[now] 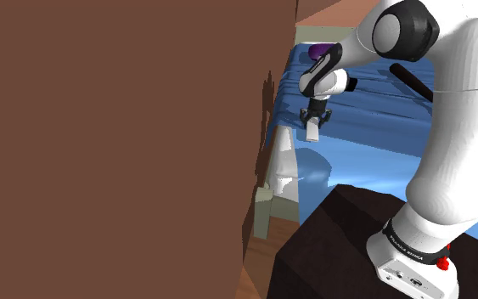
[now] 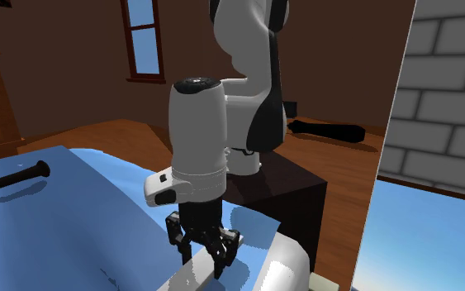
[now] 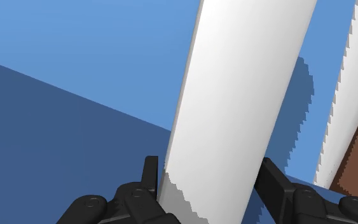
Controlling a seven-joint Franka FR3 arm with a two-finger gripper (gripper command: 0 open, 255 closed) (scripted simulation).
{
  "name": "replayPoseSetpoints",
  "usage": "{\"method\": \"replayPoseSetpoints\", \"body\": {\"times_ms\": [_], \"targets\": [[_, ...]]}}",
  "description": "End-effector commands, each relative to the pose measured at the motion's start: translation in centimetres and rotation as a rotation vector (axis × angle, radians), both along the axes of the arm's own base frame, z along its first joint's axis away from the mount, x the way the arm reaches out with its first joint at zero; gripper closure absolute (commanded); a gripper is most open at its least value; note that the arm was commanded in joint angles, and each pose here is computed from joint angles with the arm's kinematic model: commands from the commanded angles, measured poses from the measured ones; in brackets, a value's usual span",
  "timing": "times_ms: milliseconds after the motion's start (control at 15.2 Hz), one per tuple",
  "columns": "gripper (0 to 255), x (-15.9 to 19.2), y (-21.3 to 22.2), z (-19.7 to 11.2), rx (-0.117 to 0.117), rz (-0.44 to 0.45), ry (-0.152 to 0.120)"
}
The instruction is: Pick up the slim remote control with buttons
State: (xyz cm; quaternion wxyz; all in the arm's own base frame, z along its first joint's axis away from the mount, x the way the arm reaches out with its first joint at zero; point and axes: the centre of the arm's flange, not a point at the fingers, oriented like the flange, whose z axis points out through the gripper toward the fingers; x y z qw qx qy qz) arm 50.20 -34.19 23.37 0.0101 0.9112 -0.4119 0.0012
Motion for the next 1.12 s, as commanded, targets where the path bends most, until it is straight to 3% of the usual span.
{"method": "replayPoseSetpoints", "body": {"times_ms": [0, 1056], "targets": [[255, 0.0, 0.1, 0.4, 0.001, 0.001, 0.002], [255, 0.0, 0.1, 7.9, 0.001, 0.001, 0.002]]}}
